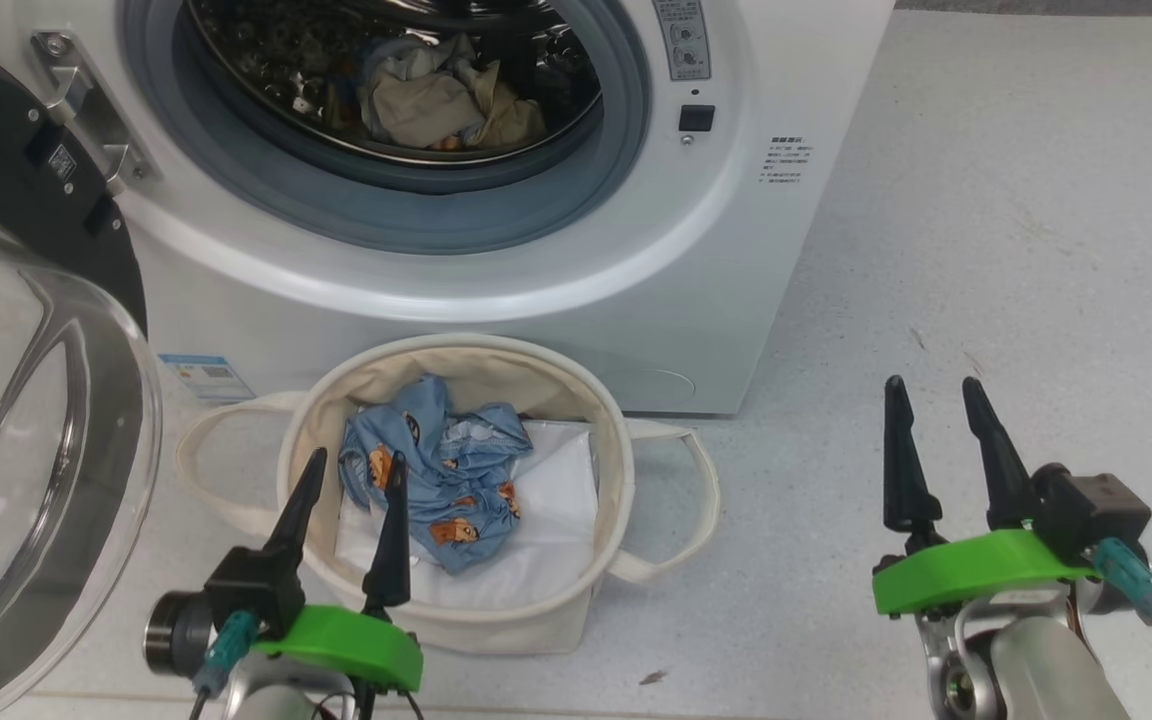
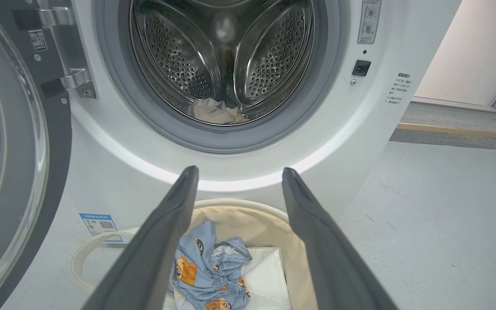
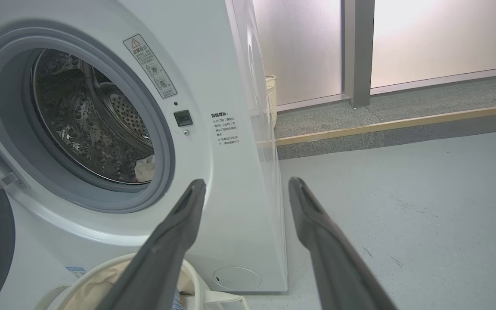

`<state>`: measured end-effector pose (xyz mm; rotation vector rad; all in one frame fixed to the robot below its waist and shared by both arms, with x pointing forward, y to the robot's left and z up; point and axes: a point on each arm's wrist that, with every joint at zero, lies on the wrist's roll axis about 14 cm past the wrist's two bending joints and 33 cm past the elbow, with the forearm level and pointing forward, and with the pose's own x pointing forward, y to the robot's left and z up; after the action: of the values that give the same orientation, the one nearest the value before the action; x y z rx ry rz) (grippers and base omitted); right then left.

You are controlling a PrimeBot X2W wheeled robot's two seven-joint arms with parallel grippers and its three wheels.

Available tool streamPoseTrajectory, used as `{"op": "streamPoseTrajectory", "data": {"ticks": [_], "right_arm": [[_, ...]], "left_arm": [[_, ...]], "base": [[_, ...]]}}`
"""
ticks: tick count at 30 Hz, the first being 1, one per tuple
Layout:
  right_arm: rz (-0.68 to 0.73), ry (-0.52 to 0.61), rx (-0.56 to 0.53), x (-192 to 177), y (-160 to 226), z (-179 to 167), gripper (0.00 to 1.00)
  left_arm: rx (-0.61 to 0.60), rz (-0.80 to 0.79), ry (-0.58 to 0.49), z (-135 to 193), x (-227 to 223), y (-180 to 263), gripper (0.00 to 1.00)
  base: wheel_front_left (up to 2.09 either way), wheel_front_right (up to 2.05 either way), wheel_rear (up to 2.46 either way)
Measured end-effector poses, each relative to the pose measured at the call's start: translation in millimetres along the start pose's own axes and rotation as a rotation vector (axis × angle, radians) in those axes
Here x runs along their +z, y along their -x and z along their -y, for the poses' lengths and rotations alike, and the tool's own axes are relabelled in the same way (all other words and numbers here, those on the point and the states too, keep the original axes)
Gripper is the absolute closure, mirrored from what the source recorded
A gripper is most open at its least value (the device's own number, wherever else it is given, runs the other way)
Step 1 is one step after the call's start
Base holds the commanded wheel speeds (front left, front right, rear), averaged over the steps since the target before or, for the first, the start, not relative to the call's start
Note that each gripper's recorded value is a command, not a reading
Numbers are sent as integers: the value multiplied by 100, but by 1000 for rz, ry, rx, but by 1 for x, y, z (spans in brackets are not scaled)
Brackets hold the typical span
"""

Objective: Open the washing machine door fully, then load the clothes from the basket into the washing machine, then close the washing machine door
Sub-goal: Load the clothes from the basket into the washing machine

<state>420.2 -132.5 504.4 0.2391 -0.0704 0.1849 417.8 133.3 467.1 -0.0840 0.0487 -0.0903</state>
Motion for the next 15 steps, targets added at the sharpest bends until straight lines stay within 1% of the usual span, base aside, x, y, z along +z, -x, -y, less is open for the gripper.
{"op": "streamPoseTrajectory", "data": {"ticks": [7,12,15], "right_arm": [[39,-1,14,11,-6,-4,0],[101,1,16,28,-15,-2,0],[131,12,3,34,-21,4,0]], "left_arm": [[-6,-57,15,2,-19,2,0],[-10,-165,10,2,-53,5,0],[-35,-227,-7,5,-72,-4,0]], "base": [[0,0,0],[0,0,0],[0,0,0]]}}
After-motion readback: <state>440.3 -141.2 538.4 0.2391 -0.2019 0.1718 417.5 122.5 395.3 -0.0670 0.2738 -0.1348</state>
